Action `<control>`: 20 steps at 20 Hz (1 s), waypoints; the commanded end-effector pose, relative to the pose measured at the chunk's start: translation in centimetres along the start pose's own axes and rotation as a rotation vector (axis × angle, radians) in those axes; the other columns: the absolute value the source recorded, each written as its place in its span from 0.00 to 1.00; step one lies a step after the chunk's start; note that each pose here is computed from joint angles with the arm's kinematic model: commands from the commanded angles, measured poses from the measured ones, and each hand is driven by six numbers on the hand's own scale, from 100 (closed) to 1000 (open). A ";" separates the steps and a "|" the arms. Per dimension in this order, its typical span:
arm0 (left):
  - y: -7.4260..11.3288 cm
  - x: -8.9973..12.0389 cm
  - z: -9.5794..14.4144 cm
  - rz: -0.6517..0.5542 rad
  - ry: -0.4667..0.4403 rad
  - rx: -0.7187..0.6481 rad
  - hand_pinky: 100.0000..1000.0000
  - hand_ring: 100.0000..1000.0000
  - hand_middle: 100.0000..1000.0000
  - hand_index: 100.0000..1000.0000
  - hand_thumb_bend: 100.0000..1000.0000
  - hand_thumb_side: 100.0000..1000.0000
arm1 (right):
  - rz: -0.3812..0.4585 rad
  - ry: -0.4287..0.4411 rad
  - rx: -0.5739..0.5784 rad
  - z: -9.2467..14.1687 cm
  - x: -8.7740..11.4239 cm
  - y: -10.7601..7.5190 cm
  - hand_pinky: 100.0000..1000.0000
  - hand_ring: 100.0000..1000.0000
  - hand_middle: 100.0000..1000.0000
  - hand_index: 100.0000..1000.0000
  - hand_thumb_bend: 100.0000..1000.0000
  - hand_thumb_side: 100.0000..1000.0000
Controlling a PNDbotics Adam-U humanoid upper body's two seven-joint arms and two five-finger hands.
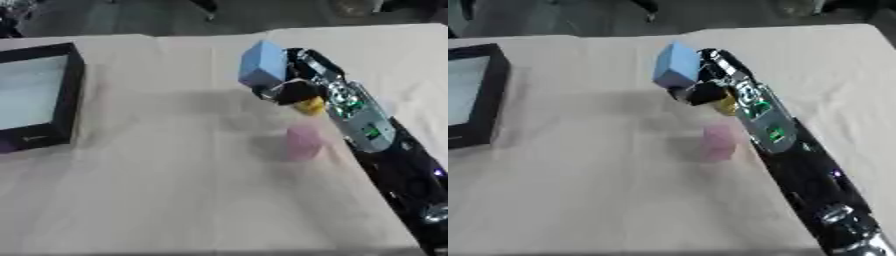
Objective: Pick up the objects with one hand, pass them to the other hand, and then place them into the box on the other side of the table.
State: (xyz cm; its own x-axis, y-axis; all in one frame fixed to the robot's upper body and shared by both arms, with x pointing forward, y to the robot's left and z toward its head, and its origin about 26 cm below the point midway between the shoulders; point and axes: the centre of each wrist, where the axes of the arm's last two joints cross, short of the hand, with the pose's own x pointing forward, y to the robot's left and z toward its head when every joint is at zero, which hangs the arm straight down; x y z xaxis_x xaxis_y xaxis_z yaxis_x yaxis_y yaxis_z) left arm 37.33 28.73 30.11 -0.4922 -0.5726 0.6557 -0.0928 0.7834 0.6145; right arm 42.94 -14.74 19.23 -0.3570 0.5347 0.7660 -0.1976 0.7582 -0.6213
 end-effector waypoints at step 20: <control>-2.5 11.4 -1.1 -0.356 -0.127 -0.526 0.85 0.83 0.81 0.84 0.66 0.47 | -0.037 -0.094 -0.013 -1.8 3.3 8.1 0.75 0.55 0.48 0.44 0.31 0.00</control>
State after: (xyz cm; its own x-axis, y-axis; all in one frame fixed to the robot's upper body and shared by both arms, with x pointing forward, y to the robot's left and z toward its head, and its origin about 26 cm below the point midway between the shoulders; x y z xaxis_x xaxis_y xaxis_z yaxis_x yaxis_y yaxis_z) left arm 33.60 20.16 35.51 -0.6007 -0.7087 0.3700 0.1709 0.3383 0.9254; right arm 41.83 -6.87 16.07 -0.4039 0.4790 0.7793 -0.2113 0.7801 -0.5890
